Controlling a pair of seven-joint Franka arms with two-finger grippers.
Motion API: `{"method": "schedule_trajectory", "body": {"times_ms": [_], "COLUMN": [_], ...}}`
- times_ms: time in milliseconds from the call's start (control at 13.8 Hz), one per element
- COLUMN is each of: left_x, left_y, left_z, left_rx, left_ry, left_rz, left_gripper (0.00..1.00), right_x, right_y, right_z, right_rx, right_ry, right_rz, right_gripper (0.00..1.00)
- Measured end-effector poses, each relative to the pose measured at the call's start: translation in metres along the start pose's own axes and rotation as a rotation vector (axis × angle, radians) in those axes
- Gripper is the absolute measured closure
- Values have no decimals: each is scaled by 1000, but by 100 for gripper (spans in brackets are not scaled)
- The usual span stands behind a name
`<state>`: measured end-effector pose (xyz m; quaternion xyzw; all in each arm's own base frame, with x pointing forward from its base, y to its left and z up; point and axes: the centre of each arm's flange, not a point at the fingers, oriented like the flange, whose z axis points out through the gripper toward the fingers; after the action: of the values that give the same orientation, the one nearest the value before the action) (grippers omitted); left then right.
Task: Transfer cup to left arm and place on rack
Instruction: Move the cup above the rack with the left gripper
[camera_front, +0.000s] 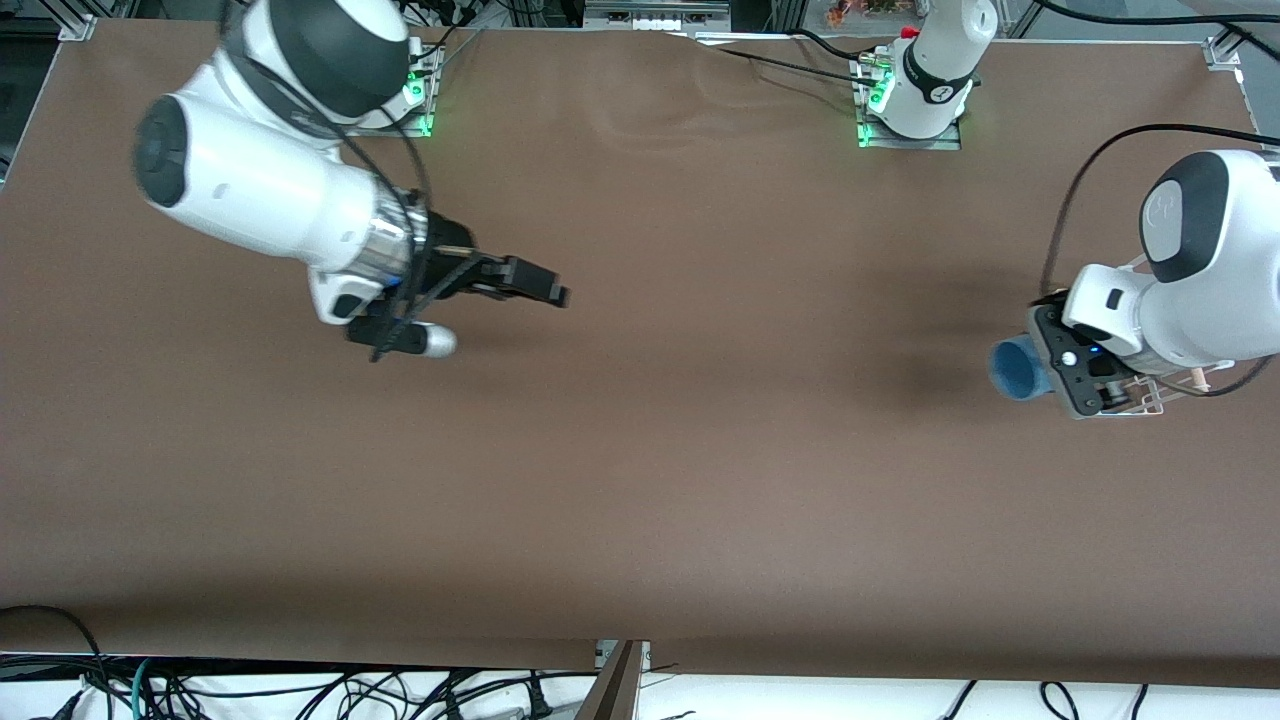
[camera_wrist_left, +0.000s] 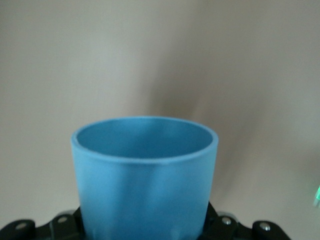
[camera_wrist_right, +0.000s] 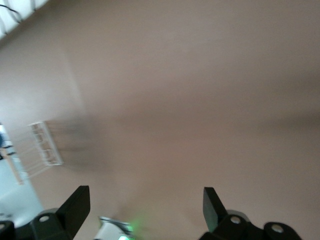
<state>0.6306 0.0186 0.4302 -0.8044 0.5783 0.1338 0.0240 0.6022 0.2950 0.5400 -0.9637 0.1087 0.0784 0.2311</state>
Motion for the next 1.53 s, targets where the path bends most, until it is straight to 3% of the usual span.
{"method": "schedule_trajectory", "body": {"times_ms": [145,509,800,1018,1236,1382,1527], "left_x": [-22,-66,-62,-64,-73,-75,-70], "left_y": [-1,-5,14,31,64,92,114], "left_z": [6,49,127,157,179,195,205], "left_rx": [17,46,69,96,112,111,115], "left_ry": [-250,-746,-1070,-1164,-1197,-1202,-1212], "left_rz": [6,95,262,323,319,327,340], "left_gripper": [23,23,23,23,23,23,23], "right_x": [16,55,58,51,39,39,45], "right_y": [43,145,192,205,207,207,200], "right_z": [-24,-79,-102,-108,-105,-108,-122], "right_rx": [-78,-249,-451,-549,-555,-554,-549], "right_ry": [-18,3,-43,-96,-172,-163,-83], "right_rz": [-35,-156,-248,-244,-210,-202,-217], "right_gripper": [0,0,0,0,0,0,0]}}
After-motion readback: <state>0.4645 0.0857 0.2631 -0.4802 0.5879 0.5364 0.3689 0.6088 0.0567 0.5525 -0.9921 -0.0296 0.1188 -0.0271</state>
